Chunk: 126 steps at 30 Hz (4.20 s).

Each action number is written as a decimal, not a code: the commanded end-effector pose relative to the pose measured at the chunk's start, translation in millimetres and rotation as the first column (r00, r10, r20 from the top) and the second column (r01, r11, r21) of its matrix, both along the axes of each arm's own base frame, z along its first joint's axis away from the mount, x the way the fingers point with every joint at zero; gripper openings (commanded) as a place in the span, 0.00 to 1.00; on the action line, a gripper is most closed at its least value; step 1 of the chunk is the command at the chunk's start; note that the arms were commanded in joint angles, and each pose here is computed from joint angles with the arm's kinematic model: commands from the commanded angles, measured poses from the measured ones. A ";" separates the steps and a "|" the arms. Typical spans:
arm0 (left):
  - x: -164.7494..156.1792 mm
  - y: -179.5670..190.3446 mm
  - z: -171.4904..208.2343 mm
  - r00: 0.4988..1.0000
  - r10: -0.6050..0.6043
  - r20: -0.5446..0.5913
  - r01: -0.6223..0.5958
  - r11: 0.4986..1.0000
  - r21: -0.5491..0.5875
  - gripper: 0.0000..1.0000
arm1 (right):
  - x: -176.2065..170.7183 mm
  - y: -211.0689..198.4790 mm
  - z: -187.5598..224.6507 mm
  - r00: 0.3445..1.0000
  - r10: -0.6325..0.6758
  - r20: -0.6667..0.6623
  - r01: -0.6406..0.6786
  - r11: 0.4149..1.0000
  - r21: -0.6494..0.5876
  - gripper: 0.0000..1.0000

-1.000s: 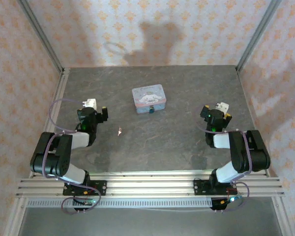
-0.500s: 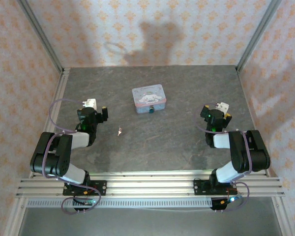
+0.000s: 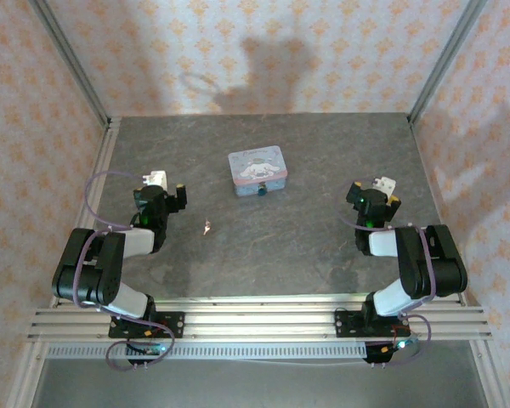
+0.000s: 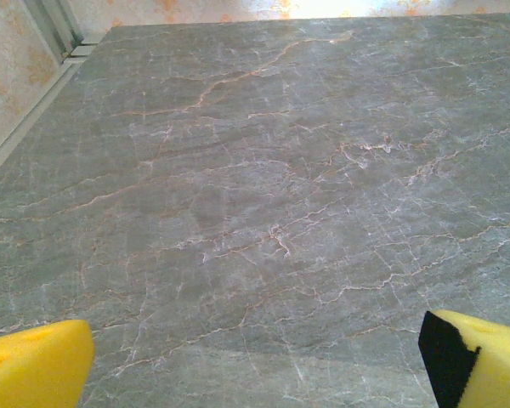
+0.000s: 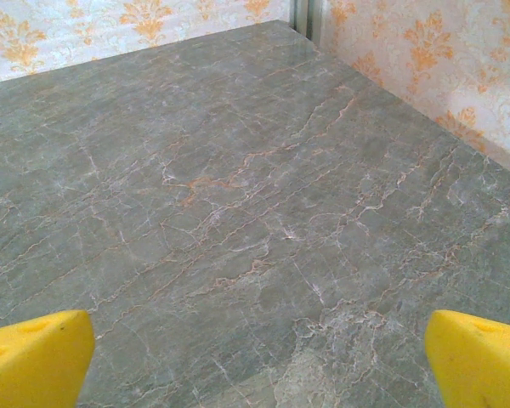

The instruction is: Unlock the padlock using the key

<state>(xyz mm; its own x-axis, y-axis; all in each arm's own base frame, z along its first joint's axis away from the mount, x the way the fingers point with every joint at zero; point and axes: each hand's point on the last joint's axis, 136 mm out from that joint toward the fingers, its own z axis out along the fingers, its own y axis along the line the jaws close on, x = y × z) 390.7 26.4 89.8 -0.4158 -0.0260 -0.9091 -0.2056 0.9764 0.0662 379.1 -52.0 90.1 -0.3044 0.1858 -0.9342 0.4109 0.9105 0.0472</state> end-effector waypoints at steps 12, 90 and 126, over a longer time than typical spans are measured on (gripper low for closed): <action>2.3 -1.3 3.9 1.000 -0.006 0.022 0.006 1.000 -0.009 1.00 | 3.5 1.6 3.6 1.000 0.004 0.007 -0.004 1.000 -0.002 0.99; -180.1 -10.4 8.3 0.910 0.232 -0.344 -0.346 0.882 -0.321 0.59 | -60.5 495.1 -54.9 0.561 0.527 -0.639 -0.318 0.849 0.421 0.45; -182.7 -10.3 7.2 0.909 0.224 -0.351 -0.339 0.888 -0.312 0.61 | -60.6 511.8 -56.0 0.442 0.554 -0.706 -0.587 0.773 0.240 0.33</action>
<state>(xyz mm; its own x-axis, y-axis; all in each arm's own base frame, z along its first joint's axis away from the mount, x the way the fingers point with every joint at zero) 208.2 15.0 95.5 -0.5861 -0.4954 -0.6411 -0.5103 0.8403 -0.1828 322.5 467.5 36.6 -0.8866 -0.2606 -0.3821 -0.2909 0.9565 0.0228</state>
